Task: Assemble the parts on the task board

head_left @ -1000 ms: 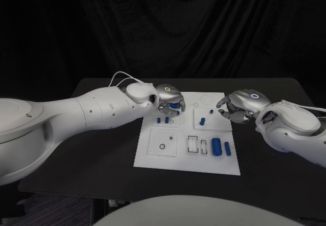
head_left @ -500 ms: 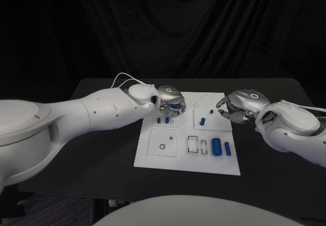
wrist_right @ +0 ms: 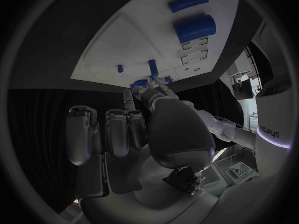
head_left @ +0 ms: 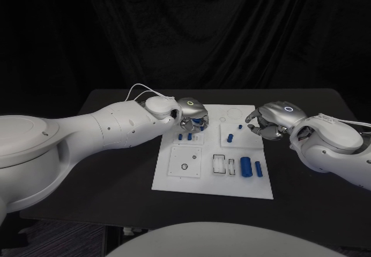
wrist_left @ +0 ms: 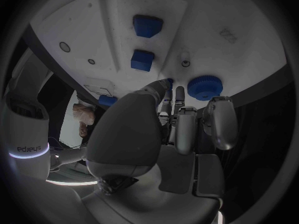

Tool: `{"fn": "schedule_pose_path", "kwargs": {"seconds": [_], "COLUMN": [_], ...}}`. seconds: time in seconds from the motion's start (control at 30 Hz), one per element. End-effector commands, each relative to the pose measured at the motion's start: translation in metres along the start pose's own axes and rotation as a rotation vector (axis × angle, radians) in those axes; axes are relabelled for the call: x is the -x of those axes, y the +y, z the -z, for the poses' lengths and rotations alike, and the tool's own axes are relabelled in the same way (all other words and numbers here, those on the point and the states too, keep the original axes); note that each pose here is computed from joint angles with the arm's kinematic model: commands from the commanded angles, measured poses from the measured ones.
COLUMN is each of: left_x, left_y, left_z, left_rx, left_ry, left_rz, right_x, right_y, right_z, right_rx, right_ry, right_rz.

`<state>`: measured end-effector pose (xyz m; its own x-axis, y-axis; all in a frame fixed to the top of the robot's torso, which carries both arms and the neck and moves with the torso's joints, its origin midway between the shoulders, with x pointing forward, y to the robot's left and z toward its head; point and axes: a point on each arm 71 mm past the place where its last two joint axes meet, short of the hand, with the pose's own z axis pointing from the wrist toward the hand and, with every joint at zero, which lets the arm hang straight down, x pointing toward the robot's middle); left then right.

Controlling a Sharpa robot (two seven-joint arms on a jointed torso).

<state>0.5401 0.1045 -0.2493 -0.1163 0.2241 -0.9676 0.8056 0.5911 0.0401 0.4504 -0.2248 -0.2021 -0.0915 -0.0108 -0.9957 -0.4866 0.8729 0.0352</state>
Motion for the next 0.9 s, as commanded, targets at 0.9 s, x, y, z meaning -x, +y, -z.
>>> {"fn": "schedule_pose_path", "kwargs": {"seconds": [0.9], "left_x": [-0.0028], "left_y": [-0.0045], "left_z": [0.0003], "left_rx": [-0.060], "left_ry": [-0.039], "left_rz": [-0.012], "right_x": [-0.0010], "right_y": [-0.0002], "right_z": [-0.0003], "right_rx": [-0.007], "right_ry": [0.005], "right_rz": [0.003]}}
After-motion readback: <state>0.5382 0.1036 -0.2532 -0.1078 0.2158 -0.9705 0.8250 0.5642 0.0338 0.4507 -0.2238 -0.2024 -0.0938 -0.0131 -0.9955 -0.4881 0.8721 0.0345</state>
